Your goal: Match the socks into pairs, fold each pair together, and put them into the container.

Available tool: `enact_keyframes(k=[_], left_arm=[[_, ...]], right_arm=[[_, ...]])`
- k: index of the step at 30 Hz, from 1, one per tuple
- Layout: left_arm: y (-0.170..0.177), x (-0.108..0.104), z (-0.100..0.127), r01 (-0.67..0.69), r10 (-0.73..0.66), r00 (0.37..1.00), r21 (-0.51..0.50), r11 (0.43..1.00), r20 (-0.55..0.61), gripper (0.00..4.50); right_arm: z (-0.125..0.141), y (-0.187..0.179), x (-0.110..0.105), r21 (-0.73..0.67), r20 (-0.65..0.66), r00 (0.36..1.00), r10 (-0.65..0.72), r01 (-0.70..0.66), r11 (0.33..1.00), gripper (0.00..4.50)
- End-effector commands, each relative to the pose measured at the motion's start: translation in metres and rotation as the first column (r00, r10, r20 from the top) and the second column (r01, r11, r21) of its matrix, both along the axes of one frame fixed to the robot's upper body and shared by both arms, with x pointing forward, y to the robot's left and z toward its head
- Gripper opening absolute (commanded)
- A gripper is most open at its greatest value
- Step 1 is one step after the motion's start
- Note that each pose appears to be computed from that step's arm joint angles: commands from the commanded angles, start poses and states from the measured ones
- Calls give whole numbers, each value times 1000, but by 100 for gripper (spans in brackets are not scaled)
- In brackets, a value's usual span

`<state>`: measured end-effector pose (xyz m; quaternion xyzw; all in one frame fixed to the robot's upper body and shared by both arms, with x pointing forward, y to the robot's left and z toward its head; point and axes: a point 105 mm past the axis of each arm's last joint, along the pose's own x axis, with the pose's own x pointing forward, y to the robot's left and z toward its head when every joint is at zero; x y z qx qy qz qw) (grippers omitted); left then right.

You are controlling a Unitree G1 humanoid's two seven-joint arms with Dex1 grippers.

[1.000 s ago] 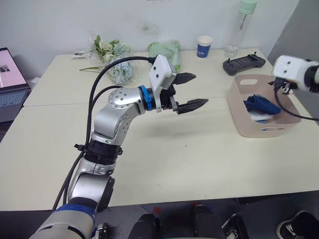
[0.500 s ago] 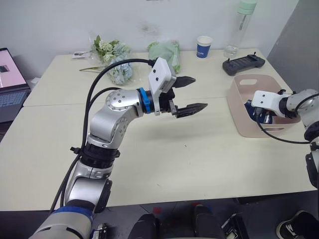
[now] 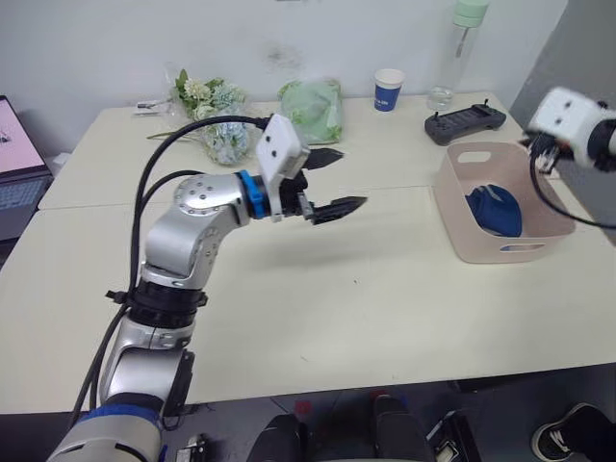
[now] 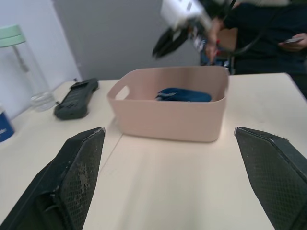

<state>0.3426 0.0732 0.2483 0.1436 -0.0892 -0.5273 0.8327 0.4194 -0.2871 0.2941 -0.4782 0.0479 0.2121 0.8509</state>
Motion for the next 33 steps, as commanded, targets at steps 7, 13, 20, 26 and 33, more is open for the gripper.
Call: enact_keyframes(k=[7, 13, 20, 26, 33], left_arm=[[69, -3, -28, -348, 346, 938, -83, 934, -30, 450], [89, -31, -77, -463, 453, 882, -59, 884, -131, 450], [109, -68, -131, -615, 604, 774, 2, 789, -191, 450], [115, -81, -153, -662, 659, 720, 70, 746, -217, 450], [111, -76, -149, -652, 649, 732, 64, 756, -208, 450]], right_arm=[[-45, 145, -45, 580, 65, 935, 349, -320, 749, 404], [-102, 157, -73, 667, 50, 971, 234, -206, 716, 445], [-178, 164, -127, 726, -75, 980, 185, -74, 684, 445], [-184, 153, -132, 732, -76, 992, 102, -13, 681, 445], [-177, 150, -122, 721, -65, 993, 96, -20, 693, 445]])
